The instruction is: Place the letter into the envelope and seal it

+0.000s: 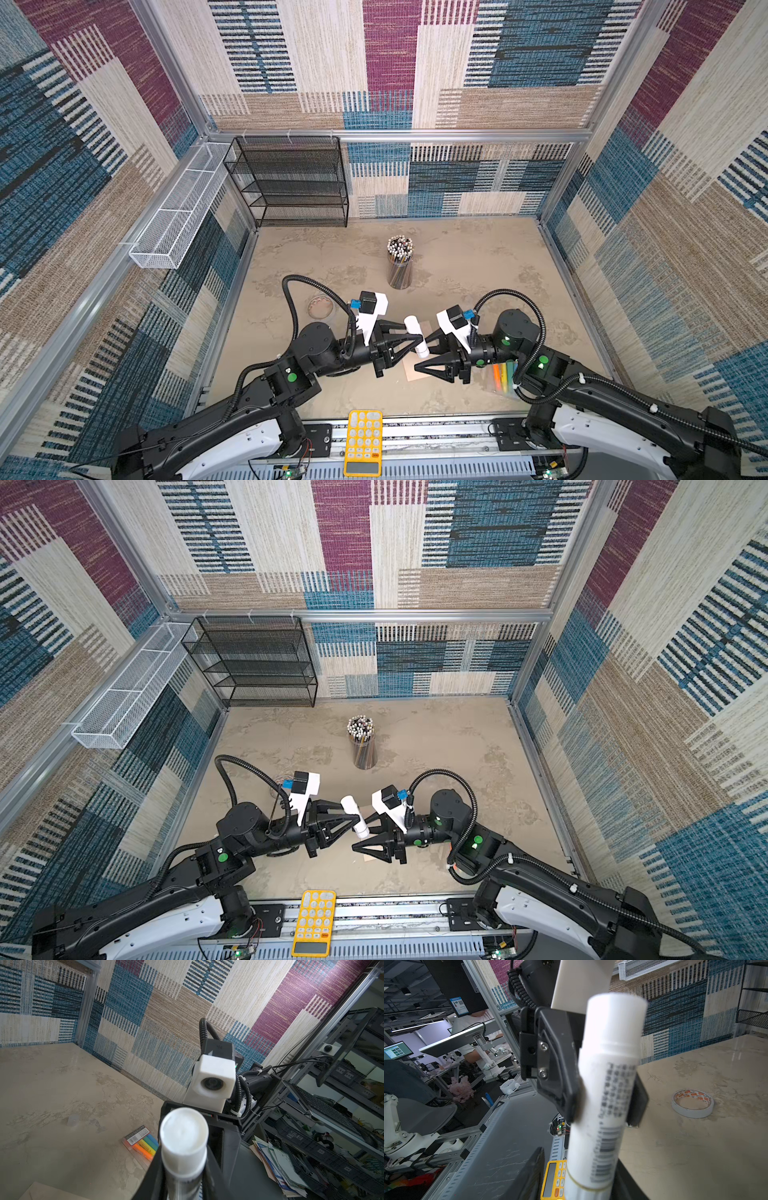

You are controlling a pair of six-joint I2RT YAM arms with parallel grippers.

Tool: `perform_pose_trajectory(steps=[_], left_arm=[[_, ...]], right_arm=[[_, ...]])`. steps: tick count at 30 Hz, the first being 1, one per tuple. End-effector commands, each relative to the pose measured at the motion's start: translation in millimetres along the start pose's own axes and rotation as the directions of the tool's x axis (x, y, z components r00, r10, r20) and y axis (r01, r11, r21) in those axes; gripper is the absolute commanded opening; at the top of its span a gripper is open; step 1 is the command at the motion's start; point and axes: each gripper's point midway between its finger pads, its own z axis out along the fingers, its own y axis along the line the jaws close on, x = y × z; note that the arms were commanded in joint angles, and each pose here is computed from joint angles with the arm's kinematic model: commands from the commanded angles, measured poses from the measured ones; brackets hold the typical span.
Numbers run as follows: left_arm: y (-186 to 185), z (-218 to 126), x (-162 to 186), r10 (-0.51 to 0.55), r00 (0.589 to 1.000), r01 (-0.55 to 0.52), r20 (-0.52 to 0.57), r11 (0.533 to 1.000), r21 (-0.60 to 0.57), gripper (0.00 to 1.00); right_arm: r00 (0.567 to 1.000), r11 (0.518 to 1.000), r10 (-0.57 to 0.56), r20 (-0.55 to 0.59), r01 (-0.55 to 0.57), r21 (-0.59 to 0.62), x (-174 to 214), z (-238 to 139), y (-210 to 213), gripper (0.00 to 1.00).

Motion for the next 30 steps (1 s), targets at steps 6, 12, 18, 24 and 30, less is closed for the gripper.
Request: perform_pose_trajectory(steps=[6,12,18,24,30], left_arm=[[-5.3,2.7,-8.5,0.02,1.0,-0.021,0.024,0.999,0.026,0.0],[-2.3,3.8,-6.6,0.019,1.0,-0.019,0.013,1.0,0.013,0.0],[5.8,1.1,-8.6,0.022,0.999,-0.021,0.025,0.999,-0.041,0.0],[23.8,-5.0,-9.6,0.02,0.999,-0.014,0.039,0.988,-0.151,0.0],[52.9,-13.3,-4.9,0.007,0.999,0.004,0.036,0.951,-0.311,0.0]], right_arm=[[1.0,1.0,-0.006,0.03,0.007,-0.024,-10.1,-1.1,4.4,0.38],[1.0,1.0,0.0,0.025,0.0,-0.023,-10.6,-0.6,3.6,0.25],[1.0,1.0,0.006,0.019,-0.006,-0.009,-9.0,-0.6,1.3,0.23],[0.999,0.997,-0.003,0.045,0.0,0.074,-14.7,-3.5,-10.5,0.23],[0.998,0.989,-0.004,0.064,-0.006,0.146,-20.6,-2.4,-24.5,0.16]])
